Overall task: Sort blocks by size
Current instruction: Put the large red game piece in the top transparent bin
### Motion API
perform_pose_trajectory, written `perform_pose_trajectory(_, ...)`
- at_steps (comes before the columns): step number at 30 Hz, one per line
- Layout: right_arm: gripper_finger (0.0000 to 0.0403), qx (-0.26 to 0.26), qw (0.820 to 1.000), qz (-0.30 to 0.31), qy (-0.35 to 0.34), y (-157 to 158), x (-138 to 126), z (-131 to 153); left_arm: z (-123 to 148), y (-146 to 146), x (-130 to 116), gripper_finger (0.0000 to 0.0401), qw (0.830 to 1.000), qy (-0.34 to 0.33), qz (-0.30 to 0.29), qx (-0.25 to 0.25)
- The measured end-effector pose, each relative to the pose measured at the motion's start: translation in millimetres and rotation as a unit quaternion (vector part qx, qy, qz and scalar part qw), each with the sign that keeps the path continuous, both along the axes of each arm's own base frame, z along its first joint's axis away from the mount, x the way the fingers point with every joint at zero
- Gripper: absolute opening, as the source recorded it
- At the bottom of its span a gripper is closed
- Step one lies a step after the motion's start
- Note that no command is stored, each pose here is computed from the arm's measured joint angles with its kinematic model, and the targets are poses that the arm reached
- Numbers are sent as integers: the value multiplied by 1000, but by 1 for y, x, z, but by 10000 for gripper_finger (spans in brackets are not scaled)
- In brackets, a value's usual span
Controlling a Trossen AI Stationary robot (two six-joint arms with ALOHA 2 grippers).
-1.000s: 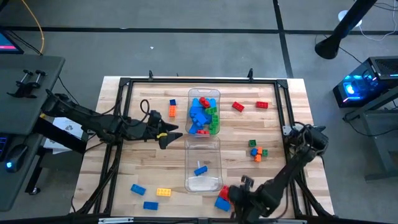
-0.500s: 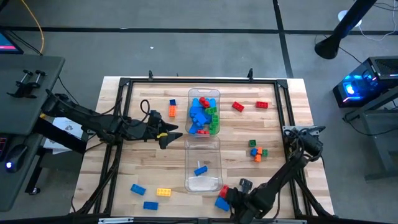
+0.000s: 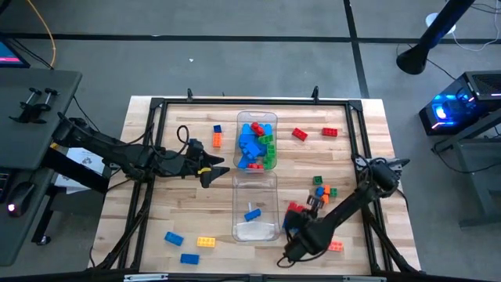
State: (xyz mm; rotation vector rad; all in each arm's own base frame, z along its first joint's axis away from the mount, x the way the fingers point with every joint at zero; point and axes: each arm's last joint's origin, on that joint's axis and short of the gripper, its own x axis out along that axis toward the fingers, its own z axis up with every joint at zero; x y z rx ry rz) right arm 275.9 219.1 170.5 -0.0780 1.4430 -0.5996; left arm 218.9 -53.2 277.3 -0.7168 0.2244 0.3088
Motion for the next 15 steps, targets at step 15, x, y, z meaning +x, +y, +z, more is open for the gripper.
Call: perform_pose_trajectory(15, 0, 303, 883, -148, -327, -73, -81, 68, 0, 0, 0, 294, 1000, 0, 0, 0)
